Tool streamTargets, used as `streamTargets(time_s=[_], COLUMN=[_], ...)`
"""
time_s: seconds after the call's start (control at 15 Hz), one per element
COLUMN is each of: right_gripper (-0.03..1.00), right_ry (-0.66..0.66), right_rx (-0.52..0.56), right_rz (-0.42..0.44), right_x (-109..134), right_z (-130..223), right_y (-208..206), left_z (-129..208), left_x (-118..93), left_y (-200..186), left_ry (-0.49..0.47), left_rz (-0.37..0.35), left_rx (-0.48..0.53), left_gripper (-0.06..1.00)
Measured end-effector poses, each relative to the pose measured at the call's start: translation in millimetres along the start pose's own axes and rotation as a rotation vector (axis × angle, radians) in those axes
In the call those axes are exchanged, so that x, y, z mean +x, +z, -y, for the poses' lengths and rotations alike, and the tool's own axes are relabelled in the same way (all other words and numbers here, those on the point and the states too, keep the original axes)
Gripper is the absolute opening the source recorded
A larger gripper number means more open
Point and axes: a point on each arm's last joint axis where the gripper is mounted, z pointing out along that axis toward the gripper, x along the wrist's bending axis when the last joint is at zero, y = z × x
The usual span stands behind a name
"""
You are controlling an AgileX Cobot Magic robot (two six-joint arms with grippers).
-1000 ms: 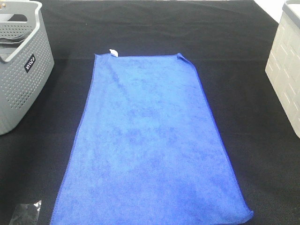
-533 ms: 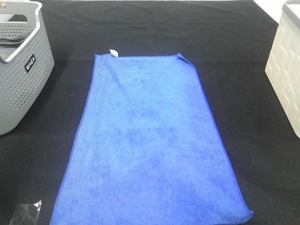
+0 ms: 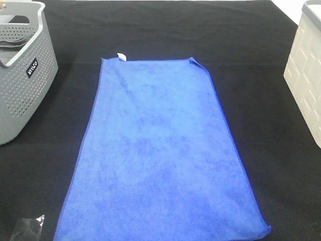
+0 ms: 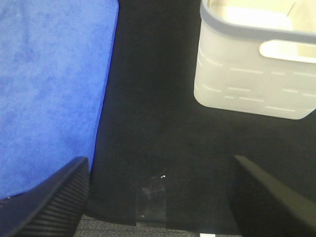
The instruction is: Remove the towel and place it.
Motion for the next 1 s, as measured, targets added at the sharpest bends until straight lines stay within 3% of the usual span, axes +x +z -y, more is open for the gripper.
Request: streamTargets(time_s=[0.2,0.4,0.73,0.87,1.0], right_gripper=[0.73,0.73,0.73,0.73,0.73], right_ry=[-0.023,-0.036,-0.053,-0.053,-0.053], right_rx=[-0.040,-0.061,-0.128,-0.130,-0.130], right_rz=[0.001,0.001,0.003,0.003,0.003], right_x=[0.4,0.8,1.0,1.0,1.0], right_z=[29.6,51.6,49.8,49.6,49.6], right_y=[8.1,19.4,27.6,27.6,27.6], left_z=[24.2,30.3,43.1,39.3,39.9], left_x=[2.2,0.3,-6.5,-8.3,-9.4], left_y=[-19.7,-21.6,-0.5,7.0,11.1], left_ry=[-0.014,-0.006,0.007,0.011,0.006], left_rz=[-0.005,0.017,0.064,0.074,0.080], left_rx=[-0.052,-0.016,0.052,-0.022,-0.034], left_gripper=[0.69,0.69,0.69,0.69,0.69])
